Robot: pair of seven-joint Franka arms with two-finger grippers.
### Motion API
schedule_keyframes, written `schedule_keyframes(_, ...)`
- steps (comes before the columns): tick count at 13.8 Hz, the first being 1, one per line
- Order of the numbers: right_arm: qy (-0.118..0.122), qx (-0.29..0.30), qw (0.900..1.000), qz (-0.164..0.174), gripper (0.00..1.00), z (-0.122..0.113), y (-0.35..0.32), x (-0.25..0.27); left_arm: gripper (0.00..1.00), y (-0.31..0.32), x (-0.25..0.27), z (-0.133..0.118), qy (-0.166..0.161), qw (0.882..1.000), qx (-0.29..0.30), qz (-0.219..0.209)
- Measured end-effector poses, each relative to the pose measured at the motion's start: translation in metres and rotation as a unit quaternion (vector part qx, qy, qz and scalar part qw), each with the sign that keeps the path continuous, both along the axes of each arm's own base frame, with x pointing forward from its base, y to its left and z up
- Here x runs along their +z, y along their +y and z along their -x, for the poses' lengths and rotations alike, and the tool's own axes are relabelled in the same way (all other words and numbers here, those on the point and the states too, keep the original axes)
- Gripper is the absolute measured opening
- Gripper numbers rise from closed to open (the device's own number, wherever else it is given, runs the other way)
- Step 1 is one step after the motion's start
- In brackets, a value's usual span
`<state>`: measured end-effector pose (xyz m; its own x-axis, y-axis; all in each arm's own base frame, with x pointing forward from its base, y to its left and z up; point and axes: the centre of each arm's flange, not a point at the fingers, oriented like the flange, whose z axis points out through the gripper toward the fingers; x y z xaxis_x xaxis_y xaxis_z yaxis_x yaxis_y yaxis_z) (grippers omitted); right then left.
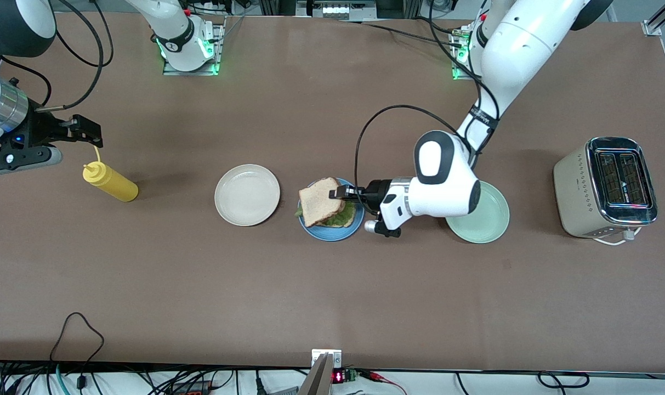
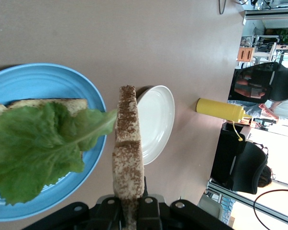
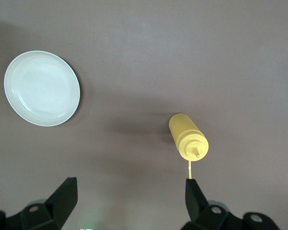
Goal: Make sandwich in blue plate with both arms
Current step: 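Lay the bread slice on the lettuce with the left gripper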
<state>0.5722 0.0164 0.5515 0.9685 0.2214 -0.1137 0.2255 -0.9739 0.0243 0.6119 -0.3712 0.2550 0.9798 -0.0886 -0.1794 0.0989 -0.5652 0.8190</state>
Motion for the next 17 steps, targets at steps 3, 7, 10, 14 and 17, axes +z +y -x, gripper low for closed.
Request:
schedule_keyframes(3, 0.002, -0.01, 1.0, -0.011, 1.0, 0.001, 0.004, -0.001, 0.1, 0.014, -0.032, -0.004, -0.006, 1.0, -0.007, -0.004)
schedule_keyframes(7, 0.005, -0.021, 1.0, -0.014, 1.0, 0.001, -0.001, -0.002, 0.14, 0.018, -0.06, -0.003, -0.009, 1.0, 0.003, -0.014)
schedule_keyframes(10, 0.007, -0.027, 1.0, -0.014, 1.0, 0.0, -0.007, -0.005, 0.43, 0.019, -0.065, -0.004, -0.009, 1.0, 0.006, -0.016)
schedule_keyframes(14, 0.008, -0.03, 0.999, -0.015, 1.0, -0.001, -0.011, -0.006, 0.85, 0.027, -0.065, -0.01, -0.016, 1.0, 0.014, -0.02)
schedule_keyframes(17, 0.01, -0.031, 0.999, -0.016, 1.0, -0.001, -0.01, -0.008, 1.0, 0.033, -0.061, -0.018, -0.023, 0.999, 0.019, -0.02)
